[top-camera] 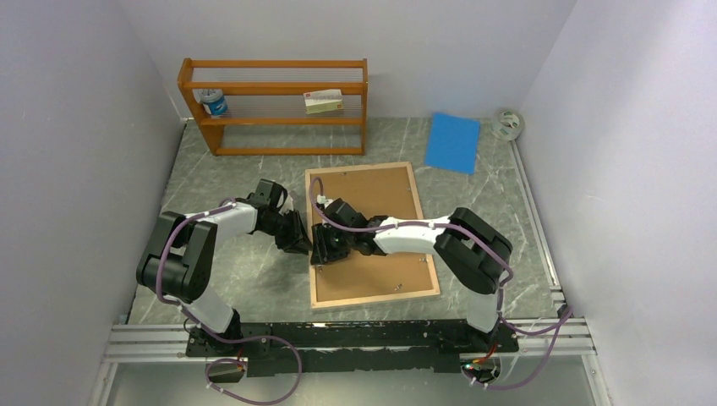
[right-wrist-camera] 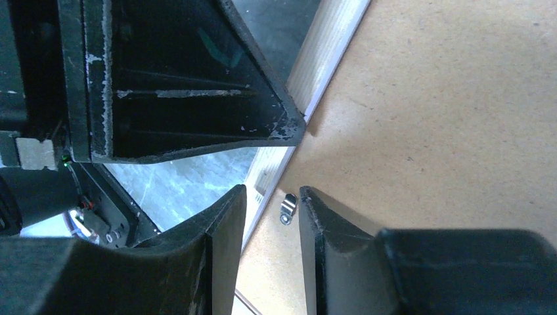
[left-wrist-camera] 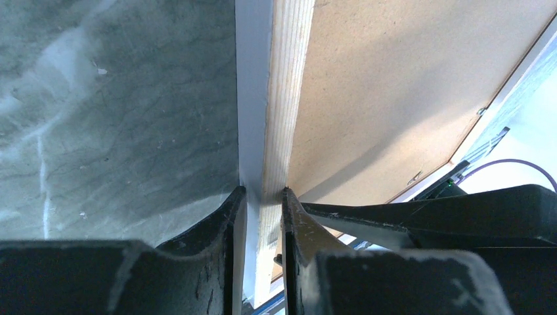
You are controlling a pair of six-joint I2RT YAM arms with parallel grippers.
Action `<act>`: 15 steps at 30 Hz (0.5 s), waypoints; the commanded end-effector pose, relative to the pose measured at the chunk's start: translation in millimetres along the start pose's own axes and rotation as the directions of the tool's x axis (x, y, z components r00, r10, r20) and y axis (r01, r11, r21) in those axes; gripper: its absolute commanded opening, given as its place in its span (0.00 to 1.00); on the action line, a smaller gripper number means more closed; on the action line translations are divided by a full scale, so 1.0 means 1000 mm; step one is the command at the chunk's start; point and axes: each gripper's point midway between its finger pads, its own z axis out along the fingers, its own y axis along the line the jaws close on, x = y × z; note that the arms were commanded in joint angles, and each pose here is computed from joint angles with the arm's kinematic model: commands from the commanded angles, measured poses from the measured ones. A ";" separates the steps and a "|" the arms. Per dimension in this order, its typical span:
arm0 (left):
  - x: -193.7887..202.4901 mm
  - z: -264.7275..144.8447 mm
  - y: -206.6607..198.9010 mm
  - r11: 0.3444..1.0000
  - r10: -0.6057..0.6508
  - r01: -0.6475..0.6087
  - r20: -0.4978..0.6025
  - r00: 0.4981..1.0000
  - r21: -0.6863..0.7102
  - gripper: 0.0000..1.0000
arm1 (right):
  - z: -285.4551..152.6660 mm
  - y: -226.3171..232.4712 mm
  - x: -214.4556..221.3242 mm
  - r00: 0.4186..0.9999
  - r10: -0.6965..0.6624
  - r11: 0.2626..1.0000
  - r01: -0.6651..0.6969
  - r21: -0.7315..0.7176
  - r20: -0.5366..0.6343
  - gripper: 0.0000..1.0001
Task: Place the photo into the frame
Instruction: Install the photo frame at the center of the board.
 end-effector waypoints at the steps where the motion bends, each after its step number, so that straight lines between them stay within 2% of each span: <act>1: -0.003 0.000 -0.004 1.000 0.014 -0.014 -0.003 1.000 0.003 0.05 | 0.006 0.002 0.018 0.997 -0.045 0.998 0.042 -0.043 -0.060 0.38; 11: -0.003 0.000 -0.002 1.000 0.013 -0.013 -0.001 1.000 -0.004 0.05 | 0.005 0.018 0.029 0.991 -0.089 0.987 0.074 -0.141 -0.098 0.36; 15: -0.004 -0.001 -0.003 1.000 0.011 -0.011 0.002 1.000 -0.003 0.05 | 0.006 0.014 0.031 0.991 -0.086 0.989 0.073 -0.125 -0.104 0.36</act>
